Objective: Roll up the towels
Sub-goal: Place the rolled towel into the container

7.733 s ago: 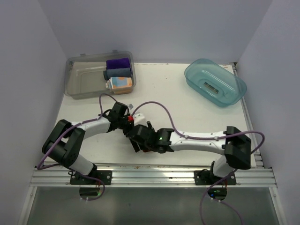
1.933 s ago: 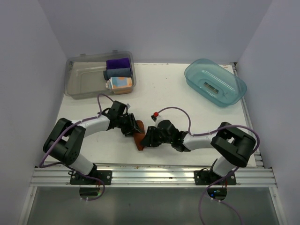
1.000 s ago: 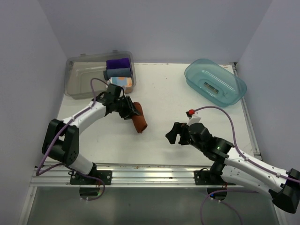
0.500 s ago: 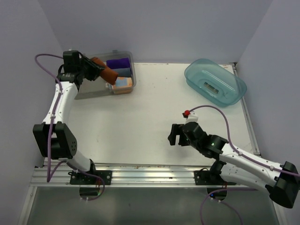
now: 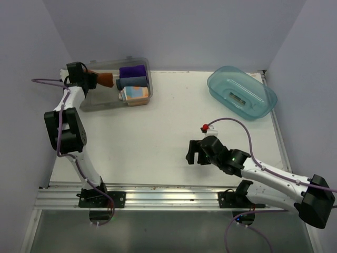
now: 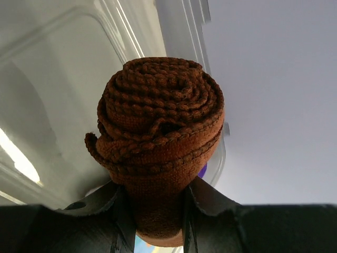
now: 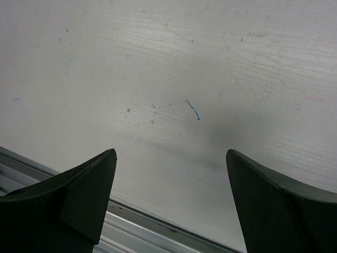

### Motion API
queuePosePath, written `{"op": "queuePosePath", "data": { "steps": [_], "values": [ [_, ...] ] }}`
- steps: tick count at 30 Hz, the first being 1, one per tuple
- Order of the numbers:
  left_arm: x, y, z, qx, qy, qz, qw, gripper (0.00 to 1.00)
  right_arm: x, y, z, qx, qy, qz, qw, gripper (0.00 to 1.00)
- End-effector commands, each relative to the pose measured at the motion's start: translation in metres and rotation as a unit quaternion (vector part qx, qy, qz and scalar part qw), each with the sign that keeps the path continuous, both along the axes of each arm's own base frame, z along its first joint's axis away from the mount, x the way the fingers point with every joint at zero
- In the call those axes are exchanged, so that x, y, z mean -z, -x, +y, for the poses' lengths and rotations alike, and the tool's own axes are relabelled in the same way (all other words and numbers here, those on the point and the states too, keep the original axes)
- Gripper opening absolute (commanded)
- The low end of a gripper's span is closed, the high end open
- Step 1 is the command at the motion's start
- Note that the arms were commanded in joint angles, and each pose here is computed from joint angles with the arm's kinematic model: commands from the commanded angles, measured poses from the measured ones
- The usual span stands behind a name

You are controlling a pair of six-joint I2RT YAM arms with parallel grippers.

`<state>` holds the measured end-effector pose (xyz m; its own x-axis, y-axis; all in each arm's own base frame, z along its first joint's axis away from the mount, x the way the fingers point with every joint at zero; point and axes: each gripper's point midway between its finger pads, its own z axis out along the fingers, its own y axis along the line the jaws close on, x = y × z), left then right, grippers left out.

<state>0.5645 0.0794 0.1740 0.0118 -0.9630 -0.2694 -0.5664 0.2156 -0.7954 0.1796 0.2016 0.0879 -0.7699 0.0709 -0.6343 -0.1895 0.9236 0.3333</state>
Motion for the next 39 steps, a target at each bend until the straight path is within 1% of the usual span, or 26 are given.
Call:
{"op": "queuePosePath", "data": {
  "steps": [1,5,6,7,9,12,13,15,16,21,25,33,36,39],
  "values": [
    [-0.053,-0.037,0.029,-0.067,-0.006,-0.117,0.991,0.24,-0.016,-0.006,0.013,0.007,-0.033,-0.003,0.999,0.88],
    [-0.041,-0.058,0.043,-0.091,-0.010,-0.114,0.989,0.24,-0.012,-0.004,0.015,0.007,-0.037,0.006,0.999,0.88],
    [-0.049,-0.065,0.046,-0.093,-0.011,-0.124,0.988,0.24,-0.010,-0.003,0.015,0.007,-0.036,0.009,0.999,0.88],
    [-0.032,-0.072,0.049,-0.094,-0.010,-0.111,0.989,0.24,-0.010,-0.003,0.015,0.007,-0.036,0.011,0.999,0.88],
    [-0.019,-0.084,0.051,-0.097,-0.004,-0.108,0.989,0.25,-0.006,-0.002,0.016,0.005,-0.033,0.017,0.999,0.88],
    [-0.013,-0.096,0.054,-0.099,-0.002,-0.113,0.989,0.25,-0.005,0.000,0.018,0.001,-0.035,0.022,0.999,0.88],
    [-0.002,-0.099,0.056,-0.102,-0.003,-0.108,0.989,0.25,-0.005,0.001,0.019,0.001,-0.037,0.024,0.999,0.88],
    [-0.006,-0.107,0.057,-0.100,-0.008,-0.121,0.988,0.26,-0.004,0.001,0.018,0.002,-0.037,0.026,0.999,0.88],
    [0.004,-0.110,0.058,-0.099,-0.009,-0.115,0.988,0.26,-0.003,0.002,0.018,0.002,-0.036,0.028,0.999,0.88],
    [0.010,-0.120,0.054,-0.087,0.002,-0.122,0.989,0.27,-0.001,0.001,0.018,0.005,-0.034,0.031,0.999,0.88],
    [0.030,-0.125,0.053,-0.086,0.014,-0.111,0.990,0.27,0.000,0.001,0.020,0.003,-0.033,0.033,0.999,0.87],
    [0.051,-0.138,0.052,-0.078,0.019,-0.111,0.991,0.28,0.001,0.002,0.018,0.005,-0.030,0.035,0.999,0.87],
    [0.051,-0.140,0.054,-0.078,0.014,-0.114,0.990,0.29,0.001,0.001,0.018,0.007,-0.032,0.034,0.999,0.86],
    [0.054,-0.141,0.054,-0.077,0.012,-0.113,0.990,0.33,0.001,0.001,0.018,0.008,-0.032,0.034,0.999,0.86]
  ]
}}
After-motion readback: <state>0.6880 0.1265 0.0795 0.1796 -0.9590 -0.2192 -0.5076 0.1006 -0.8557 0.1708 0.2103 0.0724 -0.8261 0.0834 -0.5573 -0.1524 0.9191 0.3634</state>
